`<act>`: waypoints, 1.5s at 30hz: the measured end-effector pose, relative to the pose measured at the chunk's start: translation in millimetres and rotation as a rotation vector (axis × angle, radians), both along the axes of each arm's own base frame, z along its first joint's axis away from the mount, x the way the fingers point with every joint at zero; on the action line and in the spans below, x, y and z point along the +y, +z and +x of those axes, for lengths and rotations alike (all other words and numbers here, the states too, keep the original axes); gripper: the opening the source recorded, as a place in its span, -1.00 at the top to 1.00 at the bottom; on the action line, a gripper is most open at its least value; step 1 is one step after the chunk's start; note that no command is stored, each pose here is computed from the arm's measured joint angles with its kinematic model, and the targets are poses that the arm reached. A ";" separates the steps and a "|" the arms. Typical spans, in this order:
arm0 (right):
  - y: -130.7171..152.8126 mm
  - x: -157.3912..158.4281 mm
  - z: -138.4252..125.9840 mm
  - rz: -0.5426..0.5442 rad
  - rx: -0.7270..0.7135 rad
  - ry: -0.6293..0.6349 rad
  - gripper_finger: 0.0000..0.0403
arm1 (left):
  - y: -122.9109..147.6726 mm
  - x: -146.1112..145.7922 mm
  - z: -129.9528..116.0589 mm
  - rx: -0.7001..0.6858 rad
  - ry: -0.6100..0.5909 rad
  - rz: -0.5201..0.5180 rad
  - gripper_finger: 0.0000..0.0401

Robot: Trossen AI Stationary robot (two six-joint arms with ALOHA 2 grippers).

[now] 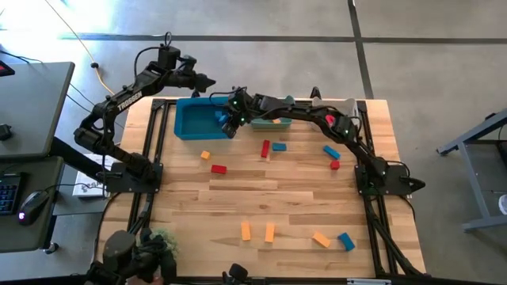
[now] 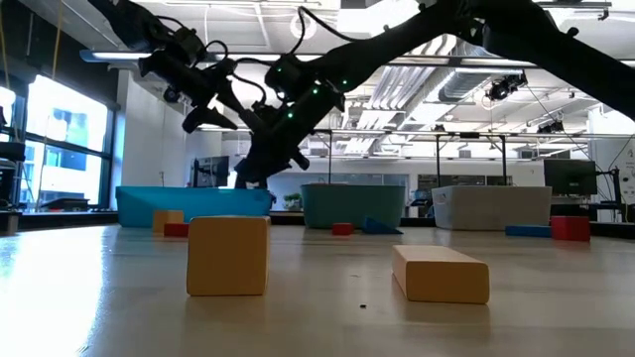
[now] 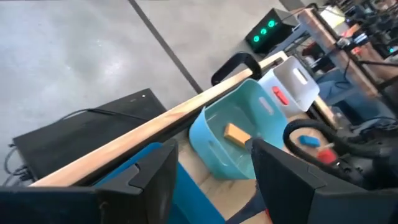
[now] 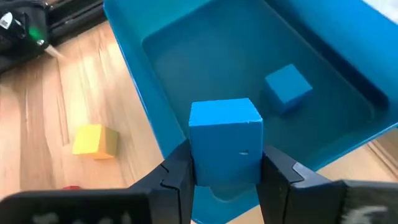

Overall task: Sort & place blocks by color
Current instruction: Put the blue block into the blue bin, then put the yellow block into the green bin

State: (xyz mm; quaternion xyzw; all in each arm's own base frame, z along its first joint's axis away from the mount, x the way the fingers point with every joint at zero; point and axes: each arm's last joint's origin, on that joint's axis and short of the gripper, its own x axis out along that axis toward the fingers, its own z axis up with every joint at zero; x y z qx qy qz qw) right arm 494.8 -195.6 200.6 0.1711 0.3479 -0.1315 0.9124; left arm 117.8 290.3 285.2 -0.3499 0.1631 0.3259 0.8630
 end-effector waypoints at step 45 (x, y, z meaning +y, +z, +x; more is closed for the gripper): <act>45.6 59.6 -74.1 0.034 0.676 0.038 0.07 | -7.4 -30.8 51.1 0.183 -0.168 0.069 0.03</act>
